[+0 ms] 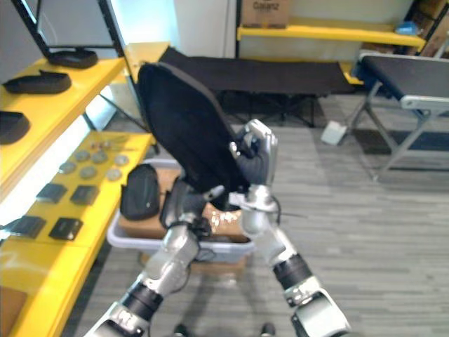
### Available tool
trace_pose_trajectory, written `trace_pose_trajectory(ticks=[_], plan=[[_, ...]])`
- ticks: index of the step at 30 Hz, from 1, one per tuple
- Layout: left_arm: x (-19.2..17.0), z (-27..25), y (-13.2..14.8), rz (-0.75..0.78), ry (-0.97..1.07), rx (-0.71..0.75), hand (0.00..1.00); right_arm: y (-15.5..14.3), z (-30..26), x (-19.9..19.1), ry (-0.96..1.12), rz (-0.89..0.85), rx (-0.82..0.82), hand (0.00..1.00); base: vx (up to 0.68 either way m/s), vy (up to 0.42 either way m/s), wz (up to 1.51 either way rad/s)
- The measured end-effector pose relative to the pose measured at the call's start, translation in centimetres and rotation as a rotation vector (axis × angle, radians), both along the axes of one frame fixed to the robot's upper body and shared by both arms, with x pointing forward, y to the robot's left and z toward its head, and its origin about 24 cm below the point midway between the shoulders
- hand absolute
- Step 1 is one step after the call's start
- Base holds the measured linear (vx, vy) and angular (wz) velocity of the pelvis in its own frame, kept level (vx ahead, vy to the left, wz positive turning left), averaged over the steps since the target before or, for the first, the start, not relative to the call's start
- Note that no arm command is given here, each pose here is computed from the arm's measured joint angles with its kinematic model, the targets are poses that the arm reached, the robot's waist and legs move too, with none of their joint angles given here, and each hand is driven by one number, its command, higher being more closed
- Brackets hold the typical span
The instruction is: Walk over and take plastic housings, then place them on the shelf
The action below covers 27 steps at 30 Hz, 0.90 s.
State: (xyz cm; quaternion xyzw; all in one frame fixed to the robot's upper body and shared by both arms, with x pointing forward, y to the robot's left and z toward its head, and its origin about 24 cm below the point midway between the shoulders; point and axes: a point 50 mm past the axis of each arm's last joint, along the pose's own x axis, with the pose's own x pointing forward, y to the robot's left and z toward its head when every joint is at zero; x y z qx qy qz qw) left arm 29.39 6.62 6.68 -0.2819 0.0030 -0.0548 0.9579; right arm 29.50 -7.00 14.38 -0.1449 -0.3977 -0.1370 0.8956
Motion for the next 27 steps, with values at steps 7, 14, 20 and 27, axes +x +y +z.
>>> trace_pose_trajectory(ticks=[7,14,20,27], plan=[[0.1,0.6,-0.2,-0.043,-0.015,-0.222,1.00,0.1,-0.1,-0.1,0.006,0.003,0.001,1.00,0.00,0.000,0.00],[0.1,0.8,-0.4,-0.099,-0.041,-0.282,1.00,-0.3,-0.7,-0.3,0.027,-0.006,0.013,1.00,0.00,0.000,-0.01],[0.2,0.9,-0.2,-0.095,-0.052,-0.290,1.00,0.0,-0.7,-1.0,0.021,0.017,0.034,1.00,0.00,0.000,-0.01],[0.2,1.1,0.1,-0.076,-0.083,-0.271,1.00,0.2,-0.8,-1.5,0.011,0.044,0.055,1.00,0.00,0.000,0.00]])
